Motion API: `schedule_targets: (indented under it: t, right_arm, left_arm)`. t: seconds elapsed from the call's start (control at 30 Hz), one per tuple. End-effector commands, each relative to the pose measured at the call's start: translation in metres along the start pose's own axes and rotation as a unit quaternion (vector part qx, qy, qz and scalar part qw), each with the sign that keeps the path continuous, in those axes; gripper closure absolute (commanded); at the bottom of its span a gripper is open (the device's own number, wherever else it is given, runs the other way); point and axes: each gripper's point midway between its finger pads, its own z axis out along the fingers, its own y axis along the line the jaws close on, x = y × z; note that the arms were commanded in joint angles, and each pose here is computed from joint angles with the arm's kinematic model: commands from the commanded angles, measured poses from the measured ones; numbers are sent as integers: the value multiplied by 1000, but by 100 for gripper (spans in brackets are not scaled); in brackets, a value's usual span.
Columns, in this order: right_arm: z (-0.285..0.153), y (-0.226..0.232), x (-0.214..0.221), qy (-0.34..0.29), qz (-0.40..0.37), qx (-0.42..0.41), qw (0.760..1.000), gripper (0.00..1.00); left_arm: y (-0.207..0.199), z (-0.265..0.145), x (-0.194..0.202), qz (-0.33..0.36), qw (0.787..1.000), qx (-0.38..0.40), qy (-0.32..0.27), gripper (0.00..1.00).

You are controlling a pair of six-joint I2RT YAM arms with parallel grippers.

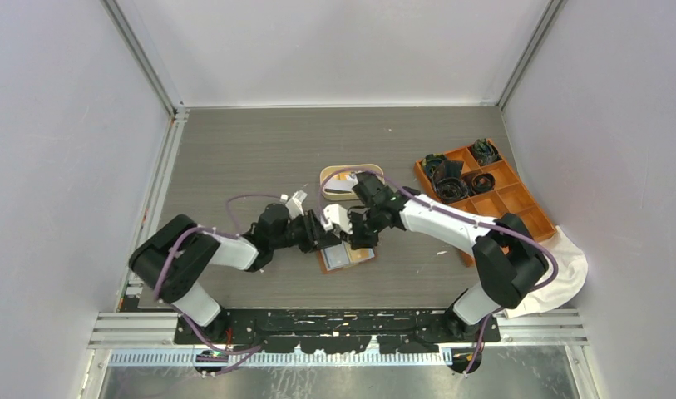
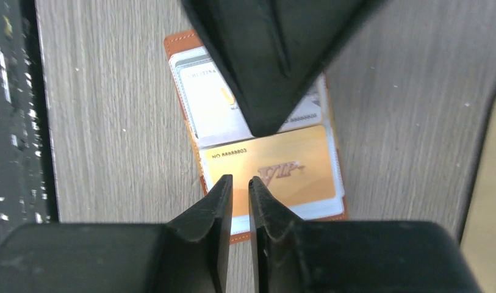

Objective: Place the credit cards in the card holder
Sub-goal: Insert the credit card into the card holder, then turn over the card slot in the card holder.

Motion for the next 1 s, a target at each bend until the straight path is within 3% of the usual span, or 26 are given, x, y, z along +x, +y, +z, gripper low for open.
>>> schedule_targets:
  t: [0.0,0.1,0.23,0.4,0.6,0.97]
  right_arm:
    - [-34,-2,-37,-100,97,-22,990,76]
    - [-47,-10,-39,-143,199,-36,969,72]
    - [-53,-22,-33,-166,366,-56,914,72]
    - [-45,-30,-16,-157,463,-40,872,66]
    - [-24,-31,7,-100,513,-51,851,65]
    - [-9,-34,28,-45,540,-48,839,66]
  left_arm:
    - [-23,-16,-13,57,998,6,-24,75]
    - [-31,-29,-18,92,995,3,-40,77]
    - [-42,-50,-21,131,989,8,-66,78]
    - [-51,-76,-28,164,980,11,-117,75]
    - [-37,-90,-28,156,974,13,-166,54]
    - [-26,-84,-14,133,982,12,-132,60]
